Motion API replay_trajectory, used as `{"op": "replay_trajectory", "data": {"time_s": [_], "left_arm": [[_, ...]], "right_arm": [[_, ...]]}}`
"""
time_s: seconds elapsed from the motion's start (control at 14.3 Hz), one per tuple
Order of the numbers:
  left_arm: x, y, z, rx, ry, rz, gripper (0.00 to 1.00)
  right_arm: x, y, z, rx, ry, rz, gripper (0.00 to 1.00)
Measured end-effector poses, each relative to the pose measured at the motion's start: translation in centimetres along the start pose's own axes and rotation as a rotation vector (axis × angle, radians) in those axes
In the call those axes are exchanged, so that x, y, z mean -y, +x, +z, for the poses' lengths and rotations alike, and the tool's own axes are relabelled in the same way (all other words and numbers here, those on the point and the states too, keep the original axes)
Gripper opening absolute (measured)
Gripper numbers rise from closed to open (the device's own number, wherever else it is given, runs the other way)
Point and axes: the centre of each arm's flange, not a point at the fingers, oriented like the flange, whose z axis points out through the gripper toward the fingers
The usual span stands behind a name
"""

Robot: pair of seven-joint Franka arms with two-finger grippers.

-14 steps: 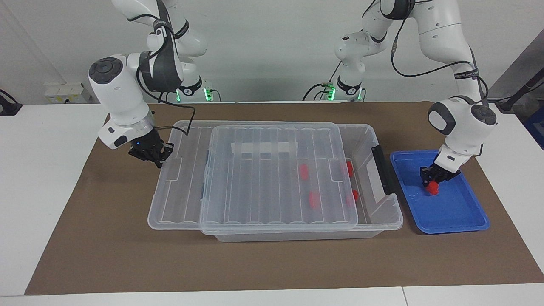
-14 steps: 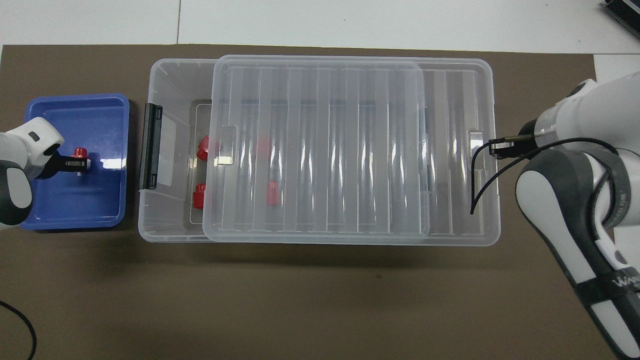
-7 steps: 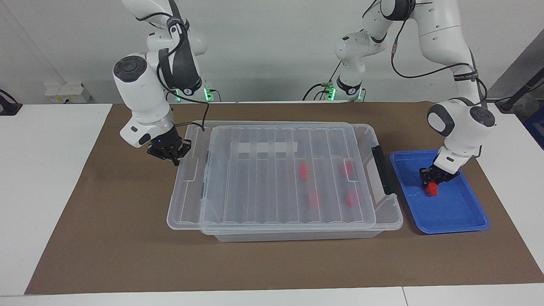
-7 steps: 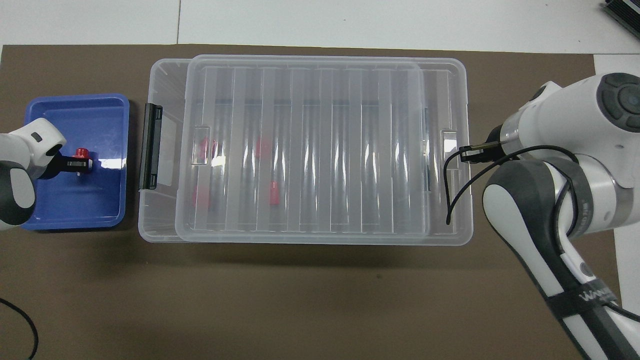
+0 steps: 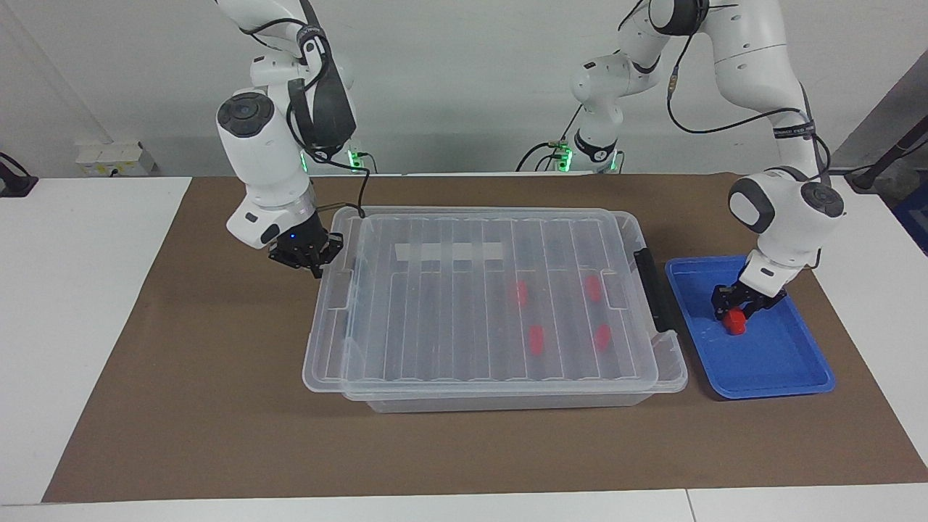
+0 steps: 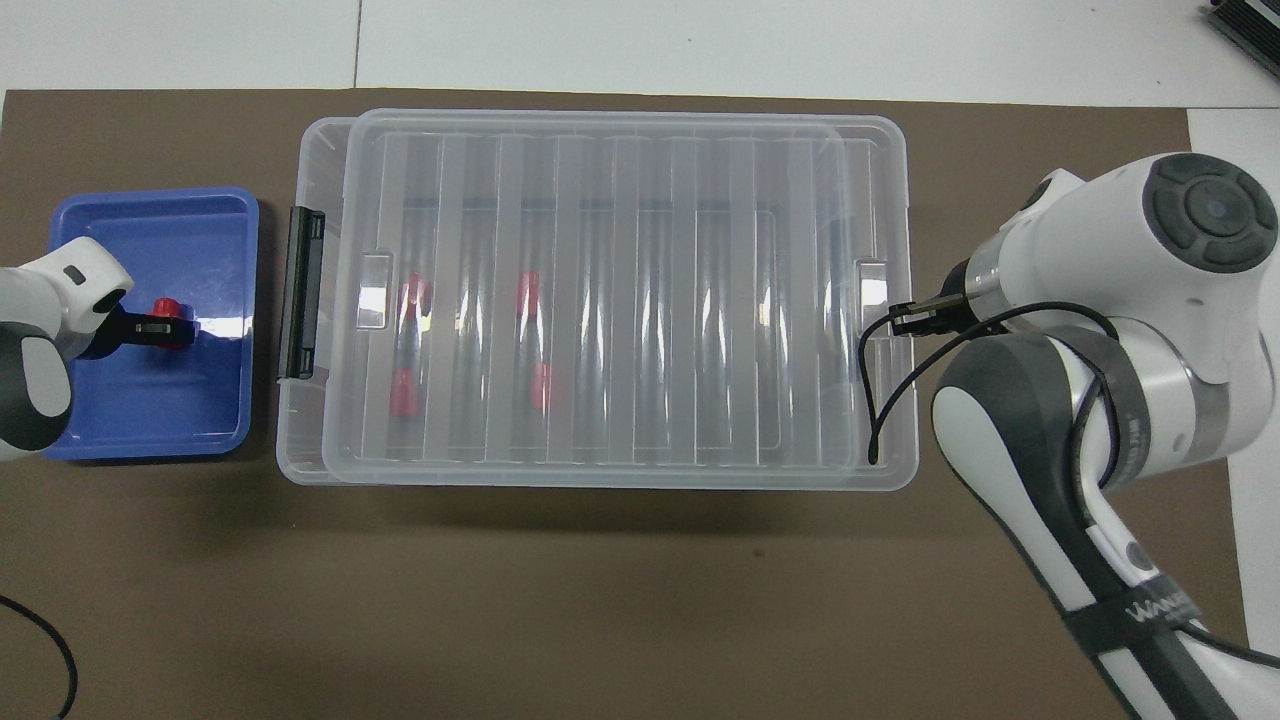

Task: Place red block in blue tray from box
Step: 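Hold the block over the tray while the right gripper slides the lid shut, then release the red block into the blue tray with the left gripper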

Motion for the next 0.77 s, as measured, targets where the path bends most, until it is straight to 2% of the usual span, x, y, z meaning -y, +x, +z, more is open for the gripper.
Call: {"op": "replay_trajectory", "data": {"time_s": [0.35, 0.56, 0.63, 0.7, 0.77], "left_arm": [[-0.2, 1.2, -1.8, 0.008, -0.006, 0.009, 0.7], [-0.7, 3.5, -7.3, 0.026, -0.014, 0.027, 0.73], [-1.3, 4.1, -9.7, 0.023, -0.014, 0.038, 0.77], [-2.0, 4.5, -12.2, 0.021, -0.014, 0.05, 0.85], [-3.0, 4.8, -14.6, 0.018, -0.014, 0.067, 0.85]], "right_arm": [[2.1, -0.1, -0.1, -0.002, 0.001, -0.035, 0.01], [3.1, -0.2, -0.1, -0.002, 0.002, -0.052, 0.01], [3.1, -0.2, -0.1, -0.002, 0.002, -0.053, 0.01], [3.1, -0.2, -0.1, -0.002, 0.003, -0.052, 0.01], [3.1, -0.2, -0.1, -0.002, 0.003, -0.052, 0.01]]}}
